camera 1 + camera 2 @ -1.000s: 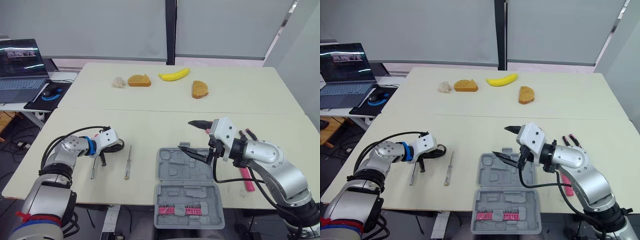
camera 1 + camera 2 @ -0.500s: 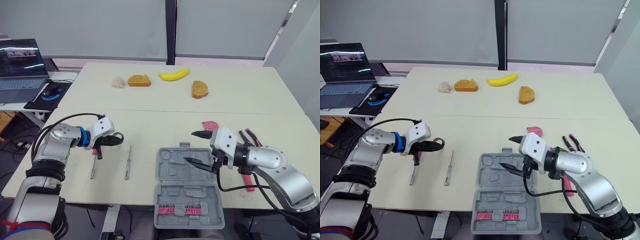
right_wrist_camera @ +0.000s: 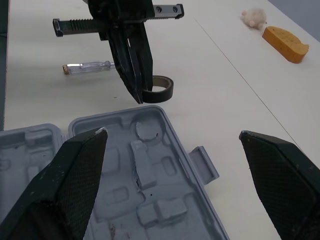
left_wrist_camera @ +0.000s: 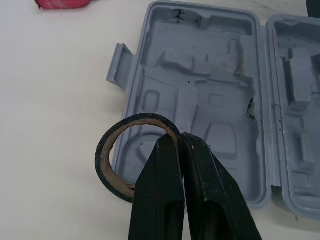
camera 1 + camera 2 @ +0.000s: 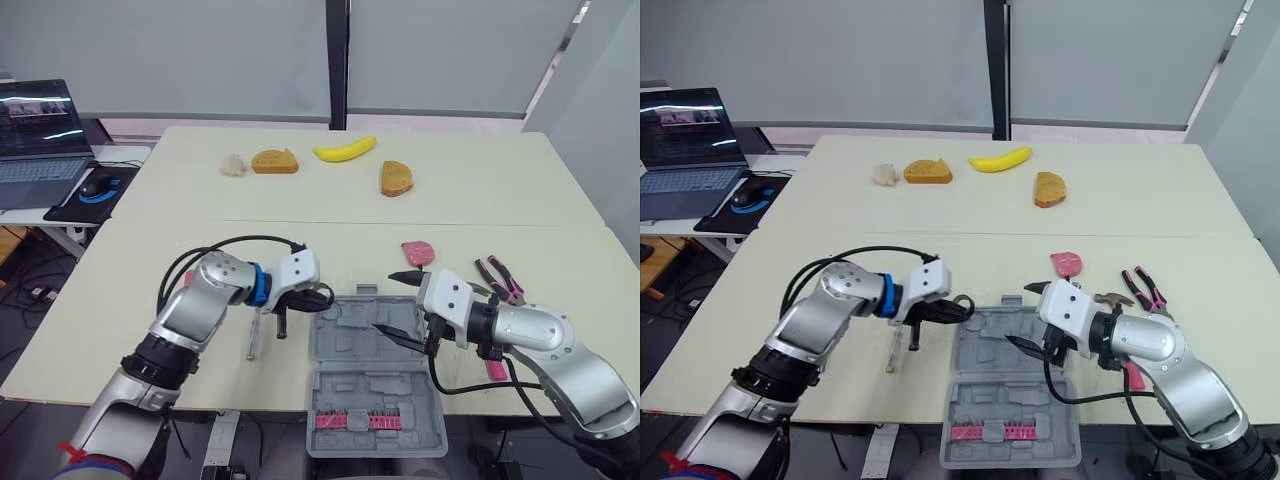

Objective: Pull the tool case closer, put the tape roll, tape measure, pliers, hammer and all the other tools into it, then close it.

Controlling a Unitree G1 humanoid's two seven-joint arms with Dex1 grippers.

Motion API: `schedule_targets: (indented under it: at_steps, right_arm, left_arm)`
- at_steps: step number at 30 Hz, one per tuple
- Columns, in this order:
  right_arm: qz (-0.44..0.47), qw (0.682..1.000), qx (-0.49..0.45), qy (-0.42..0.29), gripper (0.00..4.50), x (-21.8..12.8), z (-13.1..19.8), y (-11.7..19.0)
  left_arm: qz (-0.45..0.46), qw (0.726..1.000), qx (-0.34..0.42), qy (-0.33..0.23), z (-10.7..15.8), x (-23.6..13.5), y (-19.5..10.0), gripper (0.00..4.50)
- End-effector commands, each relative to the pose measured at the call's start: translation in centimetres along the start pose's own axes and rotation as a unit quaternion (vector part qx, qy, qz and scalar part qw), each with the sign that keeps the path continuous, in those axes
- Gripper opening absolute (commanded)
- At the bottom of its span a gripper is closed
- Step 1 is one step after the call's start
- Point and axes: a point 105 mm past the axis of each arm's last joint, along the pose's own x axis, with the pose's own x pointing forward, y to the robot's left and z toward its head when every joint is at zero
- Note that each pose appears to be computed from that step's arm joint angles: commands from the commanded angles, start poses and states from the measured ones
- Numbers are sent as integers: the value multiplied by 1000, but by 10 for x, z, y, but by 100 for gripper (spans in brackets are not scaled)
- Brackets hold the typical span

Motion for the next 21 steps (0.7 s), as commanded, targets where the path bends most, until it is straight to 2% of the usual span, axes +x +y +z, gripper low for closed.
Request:
schedule_targets:
  at_steps: [1,7,21]
  right_arm:
    - [-10,1000,-18,-14,450,-3,11,1]
    - [-14,1000,-18,-7,450,-4,9,0]
    - [-15,1000,-18,-1,450,-4,7,2]
  left_arm:
    - [12,1000,2,10,1,9,1,4]
    - [13,1000,-18,18,-2,23,-2,4]
    - [25,998,-46,38,-15,29,-1,4]
